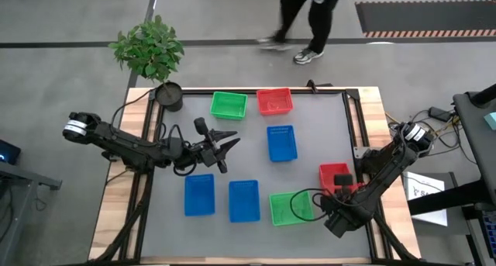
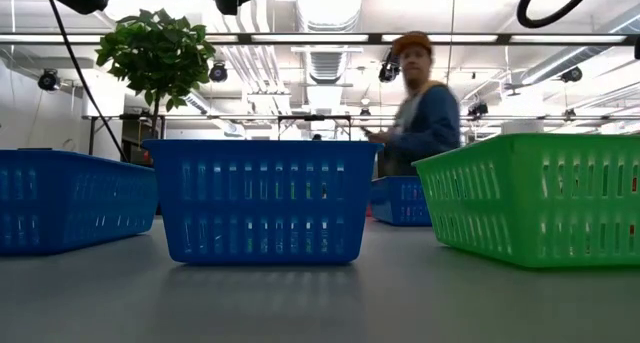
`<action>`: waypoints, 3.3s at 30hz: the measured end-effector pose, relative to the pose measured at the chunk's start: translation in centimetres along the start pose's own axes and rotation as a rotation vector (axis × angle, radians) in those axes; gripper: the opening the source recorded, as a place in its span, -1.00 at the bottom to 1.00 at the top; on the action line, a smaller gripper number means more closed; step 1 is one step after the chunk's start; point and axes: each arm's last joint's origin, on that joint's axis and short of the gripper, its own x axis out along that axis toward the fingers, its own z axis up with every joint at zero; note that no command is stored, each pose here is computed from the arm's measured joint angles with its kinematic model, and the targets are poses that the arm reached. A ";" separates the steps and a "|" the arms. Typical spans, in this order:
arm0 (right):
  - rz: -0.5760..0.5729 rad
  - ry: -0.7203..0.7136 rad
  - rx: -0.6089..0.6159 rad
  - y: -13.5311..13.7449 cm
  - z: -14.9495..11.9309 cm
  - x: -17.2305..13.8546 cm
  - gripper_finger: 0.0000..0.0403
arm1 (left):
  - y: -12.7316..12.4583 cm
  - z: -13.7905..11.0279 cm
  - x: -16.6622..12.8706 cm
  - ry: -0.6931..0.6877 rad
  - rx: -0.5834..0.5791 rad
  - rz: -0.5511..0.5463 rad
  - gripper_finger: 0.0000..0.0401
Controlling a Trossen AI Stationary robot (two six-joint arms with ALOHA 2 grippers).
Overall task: Stack baskets by color
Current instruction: Stack the middle red bin on the bottom red bin, then stack the bottom right blue bin on the bottom left blue bin
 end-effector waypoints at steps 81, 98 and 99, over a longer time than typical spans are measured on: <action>-0.384 -1.765 -0.370 -10.5 -2.0 -5.4 -0.86 | -19.6 8.9 2.9 1.090 -0.549 -0.883 -0.50; -0.436 -1.755 -0.411 -10.6 -2.1 -5.4 -0.86 | -21.0 6.9 2.5 1.058 -0.533 -0.835 -0.10; -0.439 -1.755 -0.414 -10.6 -2.1 -5.4 -0.86 | -21.2 6.7 2.5 1.055 -0.537 -0.833 -0.13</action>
